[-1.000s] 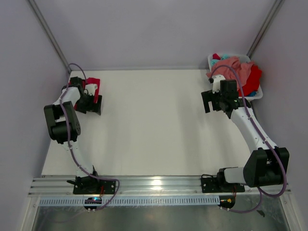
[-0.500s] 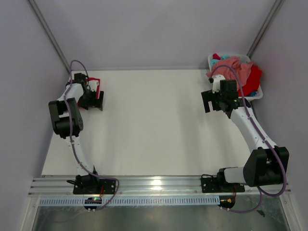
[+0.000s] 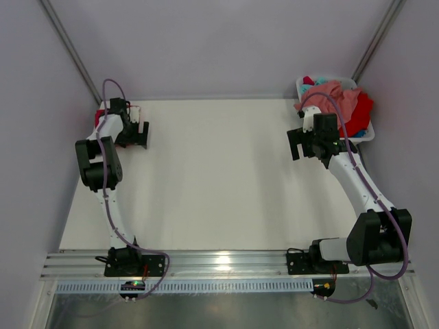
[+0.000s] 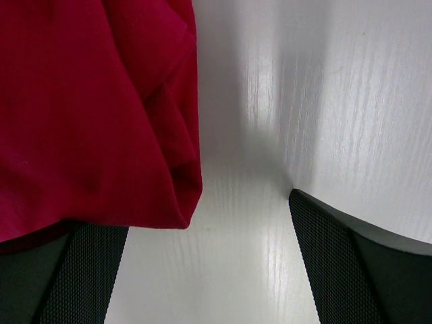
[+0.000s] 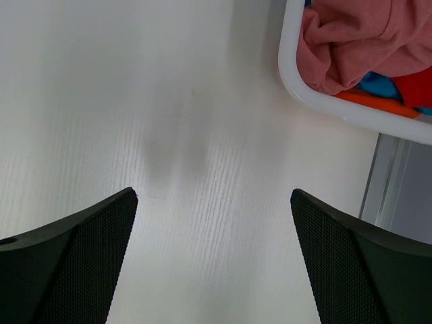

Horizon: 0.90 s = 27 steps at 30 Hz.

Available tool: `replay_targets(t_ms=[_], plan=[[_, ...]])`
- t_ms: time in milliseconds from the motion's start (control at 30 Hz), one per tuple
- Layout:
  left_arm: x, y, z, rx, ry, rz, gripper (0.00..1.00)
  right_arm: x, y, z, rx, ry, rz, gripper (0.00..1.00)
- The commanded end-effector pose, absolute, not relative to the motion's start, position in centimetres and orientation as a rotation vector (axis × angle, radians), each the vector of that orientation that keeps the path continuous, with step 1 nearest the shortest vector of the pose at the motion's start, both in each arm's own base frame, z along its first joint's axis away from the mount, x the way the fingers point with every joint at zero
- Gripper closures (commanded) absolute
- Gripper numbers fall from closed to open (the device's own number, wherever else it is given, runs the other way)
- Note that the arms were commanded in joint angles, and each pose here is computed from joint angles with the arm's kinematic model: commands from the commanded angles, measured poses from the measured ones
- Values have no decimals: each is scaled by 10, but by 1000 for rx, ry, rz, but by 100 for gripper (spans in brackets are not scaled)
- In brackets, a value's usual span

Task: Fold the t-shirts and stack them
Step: Neatly place the folded tshirt to the corner

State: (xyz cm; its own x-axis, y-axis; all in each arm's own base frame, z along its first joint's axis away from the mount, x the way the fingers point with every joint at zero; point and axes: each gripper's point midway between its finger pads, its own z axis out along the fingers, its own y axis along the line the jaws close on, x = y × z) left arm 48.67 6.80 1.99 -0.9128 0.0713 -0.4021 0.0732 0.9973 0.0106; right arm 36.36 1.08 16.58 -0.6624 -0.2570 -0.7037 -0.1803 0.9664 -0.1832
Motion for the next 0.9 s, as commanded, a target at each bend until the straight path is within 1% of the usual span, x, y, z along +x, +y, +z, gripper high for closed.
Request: replay_targets(t_ms=[0,400,533,867], plan=[[505,77,12,82,2690,60,1,368,10,173,-298,2273,-143,1],[512,83,17,74,2681,97,1,368,10,174,-300,2270,-146,1],[512,96,23,65,2678,196,1,368,10,174,-301,2269,-145,1],[497,108,24,103,2717,304,1,368,11,177,-302,2263,-140,1]])
